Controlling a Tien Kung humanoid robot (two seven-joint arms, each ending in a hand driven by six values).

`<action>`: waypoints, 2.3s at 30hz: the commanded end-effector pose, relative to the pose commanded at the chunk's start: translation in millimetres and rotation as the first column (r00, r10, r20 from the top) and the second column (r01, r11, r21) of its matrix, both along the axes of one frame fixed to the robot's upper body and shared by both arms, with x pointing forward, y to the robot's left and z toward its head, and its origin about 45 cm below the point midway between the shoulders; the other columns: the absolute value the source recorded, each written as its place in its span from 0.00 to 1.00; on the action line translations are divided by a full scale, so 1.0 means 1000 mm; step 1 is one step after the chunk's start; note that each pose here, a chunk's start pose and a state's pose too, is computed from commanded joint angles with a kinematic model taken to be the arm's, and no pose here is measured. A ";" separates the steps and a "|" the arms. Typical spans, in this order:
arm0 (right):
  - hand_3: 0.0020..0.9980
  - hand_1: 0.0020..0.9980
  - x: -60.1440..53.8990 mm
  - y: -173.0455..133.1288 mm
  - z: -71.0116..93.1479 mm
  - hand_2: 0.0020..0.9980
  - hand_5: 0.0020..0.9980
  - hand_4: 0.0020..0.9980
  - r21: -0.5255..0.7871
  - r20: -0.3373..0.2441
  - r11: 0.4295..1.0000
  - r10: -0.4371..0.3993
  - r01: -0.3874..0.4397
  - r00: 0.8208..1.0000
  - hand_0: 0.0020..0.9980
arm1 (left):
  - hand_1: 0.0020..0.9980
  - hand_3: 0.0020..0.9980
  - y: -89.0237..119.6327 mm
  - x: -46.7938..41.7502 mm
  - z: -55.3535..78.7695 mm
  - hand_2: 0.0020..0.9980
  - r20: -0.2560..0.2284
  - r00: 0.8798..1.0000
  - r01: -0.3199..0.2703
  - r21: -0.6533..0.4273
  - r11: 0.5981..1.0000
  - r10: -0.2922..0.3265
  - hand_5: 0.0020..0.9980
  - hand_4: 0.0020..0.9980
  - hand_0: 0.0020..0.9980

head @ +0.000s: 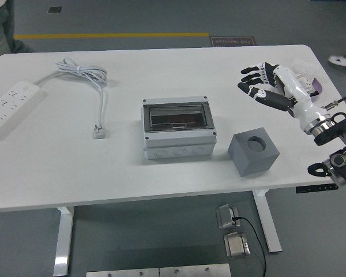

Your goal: Fetch the battery,place it into the box,close the lid of the box

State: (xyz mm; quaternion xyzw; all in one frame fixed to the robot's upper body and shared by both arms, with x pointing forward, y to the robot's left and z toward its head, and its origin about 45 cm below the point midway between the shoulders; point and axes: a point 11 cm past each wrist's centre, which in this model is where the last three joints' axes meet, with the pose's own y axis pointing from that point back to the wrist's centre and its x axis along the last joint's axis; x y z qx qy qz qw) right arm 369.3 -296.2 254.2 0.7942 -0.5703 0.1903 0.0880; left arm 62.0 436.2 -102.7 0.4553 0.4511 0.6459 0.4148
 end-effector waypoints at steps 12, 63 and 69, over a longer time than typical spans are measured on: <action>0.67 0.61 -0.016 0.008 -0.006 0.62 0.68 0.96 0.477 -0.075 0.879 0.033 0.007 0.997 0.73 | 0.69 0.65 0.000 -0.0064 -0.001 0.64 -0.016 1.000 -0.002 -0.004 1.000 0.002 0.19 0.63 0.63; 0.67 0.62 -0.023 -0.045 0.035 0.63 0.85 0.99 0.468 0.000 0.879 -0.103 0.091 0.995 0.74 | 0.68 0.65 -0.013 0.0240 0.000 0.63 0.025 0.999 0.047 -0.020 0.999 -0.046 0.19 0.63 0.63; 0.68 0.62 -0.025 -0.052 0.037 0.63 0.85 0.99 0.452 0.008 0.886 -0.123 0.106 0.992 0.75 | 0.68 0.65 -0.012 0.0255 0.000 0.63 0.022 0.998 0.054 -0.017 0.998 -0.053 0.19 0.63 0.63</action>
